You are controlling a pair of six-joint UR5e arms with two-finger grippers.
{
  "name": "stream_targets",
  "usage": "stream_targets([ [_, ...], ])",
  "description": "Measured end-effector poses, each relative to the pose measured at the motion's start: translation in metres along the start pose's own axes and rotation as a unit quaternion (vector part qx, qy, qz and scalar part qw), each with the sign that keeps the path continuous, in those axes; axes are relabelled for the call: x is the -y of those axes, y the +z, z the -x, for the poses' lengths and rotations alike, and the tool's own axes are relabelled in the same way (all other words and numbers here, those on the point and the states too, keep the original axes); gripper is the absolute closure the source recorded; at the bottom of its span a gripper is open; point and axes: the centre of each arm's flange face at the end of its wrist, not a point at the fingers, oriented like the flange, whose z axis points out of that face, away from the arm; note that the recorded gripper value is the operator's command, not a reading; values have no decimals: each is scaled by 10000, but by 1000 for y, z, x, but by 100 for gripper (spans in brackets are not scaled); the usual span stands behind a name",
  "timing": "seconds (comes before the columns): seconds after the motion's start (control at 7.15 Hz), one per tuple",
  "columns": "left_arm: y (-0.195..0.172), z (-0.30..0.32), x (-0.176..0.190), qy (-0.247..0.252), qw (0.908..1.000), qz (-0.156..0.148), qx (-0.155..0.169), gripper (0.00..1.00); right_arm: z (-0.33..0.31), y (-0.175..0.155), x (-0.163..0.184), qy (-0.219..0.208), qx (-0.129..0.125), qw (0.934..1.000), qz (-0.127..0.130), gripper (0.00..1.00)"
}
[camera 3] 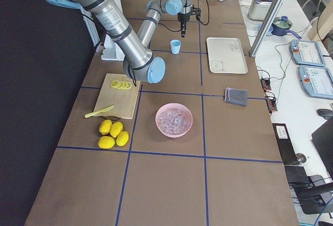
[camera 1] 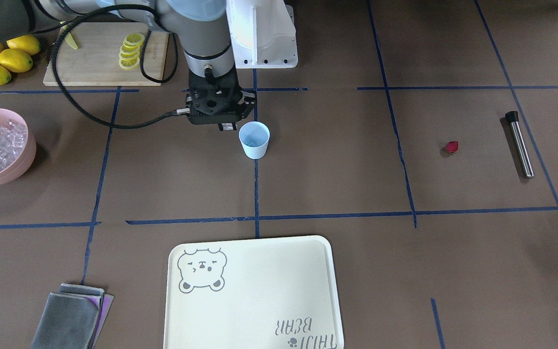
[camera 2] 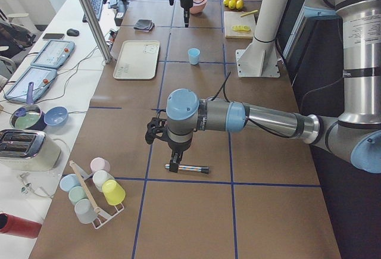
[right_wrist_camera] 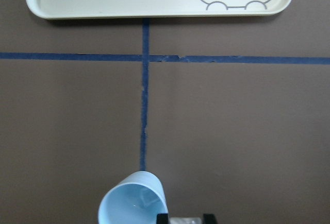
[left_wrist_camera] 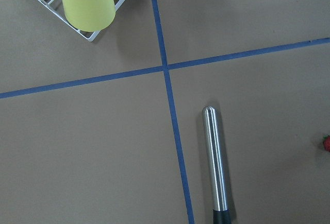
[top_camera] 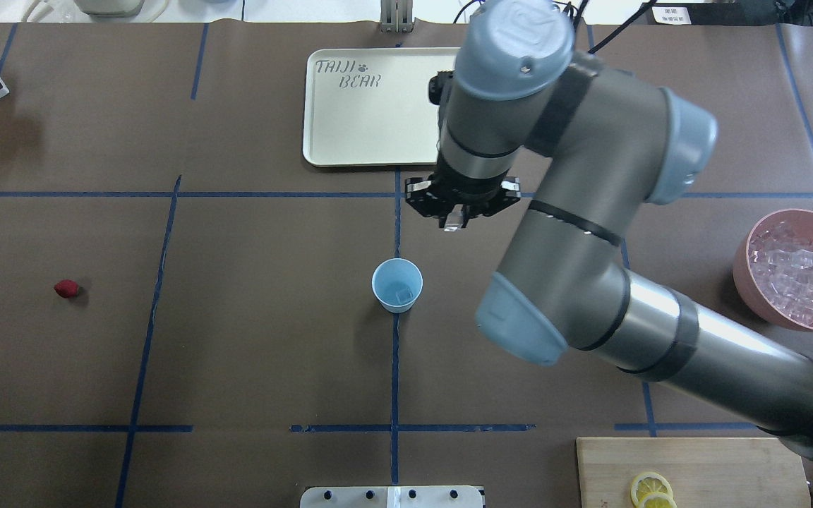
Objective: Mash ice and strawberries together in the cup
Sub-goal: 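Carry the ice cube with the right gripper over the cup, then open the right gripper to drop the ice cube into the cup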
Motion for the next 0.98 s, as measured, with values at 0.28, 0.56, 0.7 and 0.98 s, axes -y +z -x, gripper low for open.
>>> stream_targets([
  [0.28,1,1,0,-11,10000,11,-1,0,36,35,-15,52,-103,9999,-48,100],
  [0.56,1,1,0,-12,10000,11,-3,0,46,57,-28,105,-185,9998,17,96],
  [0.7,1,1,0,-9,10000,9,-3,0,47,64,-31,109,-225,9997,53,91],
  [0.98,1,1,0,-5,10000,4,-2,0,46,70,-34,107,-257,9996,86,41],
])
